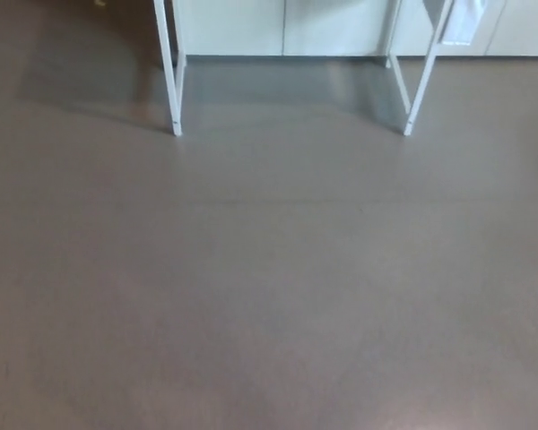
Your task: The robot walk towards a table in front and uses its left hand to pickup a tennis ball on the left side and put it in a container on the right hand side
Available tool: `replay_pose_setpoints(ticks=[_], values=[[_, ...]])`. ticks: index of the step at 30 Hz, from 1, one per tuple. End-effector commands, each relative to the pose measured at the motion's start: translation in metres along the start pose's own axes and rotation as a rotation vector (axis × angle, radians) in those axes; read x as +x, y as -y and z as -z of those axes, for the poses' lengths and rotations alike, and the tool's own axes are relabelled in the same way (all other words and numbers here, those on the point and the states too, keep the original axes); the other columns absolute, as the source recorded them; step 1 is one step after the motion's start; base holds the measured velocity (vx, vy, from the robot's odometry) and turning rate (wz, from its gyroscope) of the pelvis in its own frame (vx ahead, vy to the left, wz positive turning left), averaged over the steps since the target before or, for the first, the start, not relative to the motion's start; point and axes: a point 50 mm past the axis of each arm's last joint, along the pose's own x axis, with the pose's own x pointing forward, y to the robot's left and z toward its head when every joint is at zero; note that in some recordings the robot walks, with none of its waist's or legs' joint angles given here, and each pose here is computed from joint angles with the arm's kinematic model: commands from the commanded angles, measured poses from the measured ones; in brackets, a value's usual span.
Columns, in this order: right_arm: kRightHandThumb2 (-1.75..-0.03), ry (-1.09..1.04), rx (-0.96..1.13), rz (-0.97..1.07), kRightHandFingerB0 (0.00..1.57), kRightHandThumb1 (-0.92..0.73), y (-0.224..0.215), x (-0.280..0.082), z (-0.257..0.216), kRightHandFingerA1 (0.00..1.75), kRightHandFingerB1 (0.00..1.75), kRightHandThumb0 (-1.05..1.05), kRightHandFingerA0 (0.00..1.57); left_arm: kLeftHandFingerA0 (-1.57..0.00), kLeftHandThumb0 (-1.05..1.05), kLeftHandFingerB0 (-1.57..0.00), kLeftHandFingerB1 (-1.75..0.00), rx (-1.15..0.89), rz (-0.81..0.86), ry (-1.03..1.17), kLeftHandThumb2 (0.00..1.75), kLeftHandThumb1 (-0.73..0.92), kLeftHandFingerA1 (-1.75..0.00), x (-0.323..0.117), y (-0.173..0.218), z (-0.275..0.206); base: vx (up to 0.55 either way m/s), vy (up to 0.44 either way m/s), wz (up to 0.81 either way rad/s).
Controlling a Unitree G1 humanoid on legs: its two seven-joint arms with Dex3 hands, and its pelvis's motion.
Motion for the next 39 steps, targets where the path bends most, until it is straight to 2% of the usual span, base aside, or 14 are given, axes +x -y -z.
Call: replay_pose_setpoints(ticks=[1,10,16,17,18,19,25,39], values=[[-0.56,0.040,-0.048,0.026,0.32,-0.55,0.0077,0.0010,-0.0078,0.46,0.36,-0.26,0.46,-0.24,0.02,-0.13,-0.47,0.031,-0.005,0.026,0.94,0.52,-0.53,0.0029,0.0005,-0.0049,0.18,-0.162,0.14],[-0.56,0.027,-0.054,0.018,0.32,-0.55,0.0083,0.0029,-0.0072,0.46,0.36,-0.25,0.48,-0.23,0.02,-0.14,-0.48,0.019,0.002,0.027,0.94,0.52,-0.53,0.0029,0.0007,-0.0068,0.30,-0.190,0.15],[-0.56,0.022,-0.074,0.009,0.32,-0.55,0.0079,0.0027,-0.0068,0.46,0.36,-0.25,0.47,-0.24,0.04,-0.15,-0.48,0.021,-0.011,0.033,0.95,0.53,-0.53,0.0020,0.0000,-0.0045,0.25,0.011,-0.10],[-0.85,0.027,-0.078,0.005,0.20,-0.37,0.0074,0.0018,-0.0073,0.61,0.51,-0.20,0.39,-0.25,0.04,-0.15,-0.48,0.024,-0.011,0.033,0.95,0.52,-0.54,0.0018,-0.0003,-0.0038,0.32,0.152,-0.20],[-0.85,0.033,-0.082,0.001,0.20,-0.37,0.0069,0.0009,-0.0080,0.61,0.51,-0.20,0.39,-0.25,0.04,-0.15,-0.48,0.029,-0.012,0.036,0.95,0.52,-0.54,0.0017,-0.0004,-0.0038,0.38,0.213,-0.20],[-0.57,0.031,-0.112,-0.012,0.32,-0.57,0.0069,0.0013,-0.0088,0.47,0.36,-0.29,0.47,-0.25,0.02,-0.15,-0.48,0.029,-0.009,0.037,0.94,0.51,-0.53,0.0020,-0.0010,-0.0043,0.39,0.233,-0.27],[-0.56,0.019,-0.119,-0.015,0.32,-0.55,0.0061,0.0021,-0.0084,0.44,0.36,-0.27,0.45,-0.25,0.03,-0.15,-0.48,0.030,-0.012,0.041,0.94,0.52,-0.54,0.0018,-0.0002,-0.0060,0.42,0.216,-0.30],[-0.56,0.022,-0.145,-0.016,0.32,-0.56,0.0049,-0.0006,-0.0067,0.46,0.36,-0.28,0.46,-0.25,0.01,-0.14,-0.48,0.067,-0.001,0.042,0.94,0.51,-0.53,-0.0017,-0.0018,-0.0031,0.40,-0.035,0.22]])
